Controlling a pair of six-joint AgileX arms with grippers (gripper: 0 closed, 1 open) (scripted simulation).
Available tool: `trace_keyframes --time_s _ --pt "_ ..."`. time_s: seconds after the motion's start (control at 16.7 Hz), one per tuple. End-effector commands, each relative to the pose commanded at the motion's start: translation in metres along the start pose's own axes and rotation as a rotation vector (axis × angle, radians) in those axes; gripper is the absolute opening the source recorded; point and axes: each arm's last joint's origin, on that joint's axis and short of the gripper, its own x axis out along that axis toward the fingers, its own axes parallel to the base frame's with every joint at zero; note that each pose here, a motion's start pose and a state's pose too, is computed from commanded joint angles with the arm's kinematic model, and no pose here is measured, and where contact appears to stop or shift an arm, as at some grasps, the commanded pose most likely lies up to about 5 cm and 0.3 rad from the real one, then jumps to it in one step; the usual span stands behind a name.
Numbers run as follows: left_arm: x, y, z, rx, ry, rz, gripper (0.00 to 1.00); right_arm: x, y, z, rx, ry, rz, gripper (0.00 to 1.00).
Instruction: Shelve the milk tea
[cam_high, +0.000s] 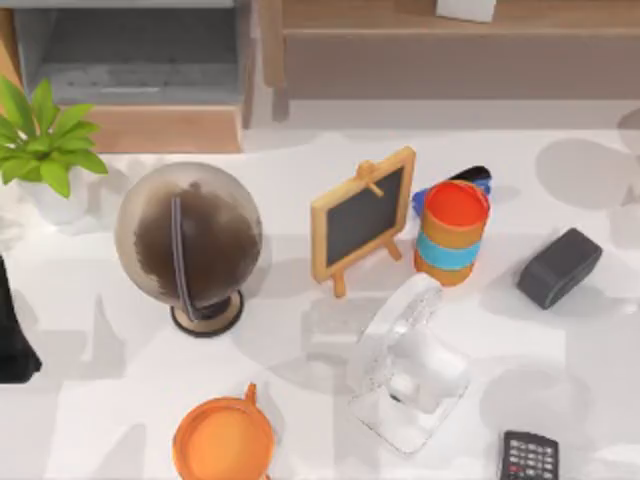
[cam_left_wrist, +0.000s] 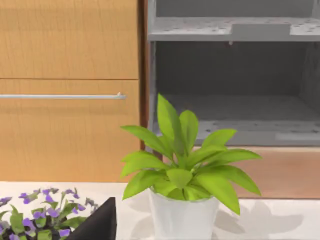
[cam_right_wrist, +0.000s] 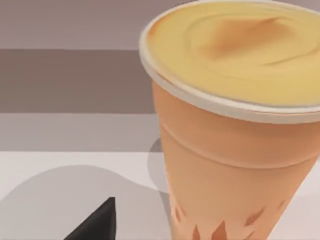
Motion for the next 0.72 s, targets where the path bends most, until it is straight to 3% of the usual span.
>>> trace_keyframes --time_s 0.72 --pt "0.0 0.0 0.0 0.0 0.0 0.0 1.0 0.028 -0.007 0.003 -0.003 -0.005 0.006 1.0"
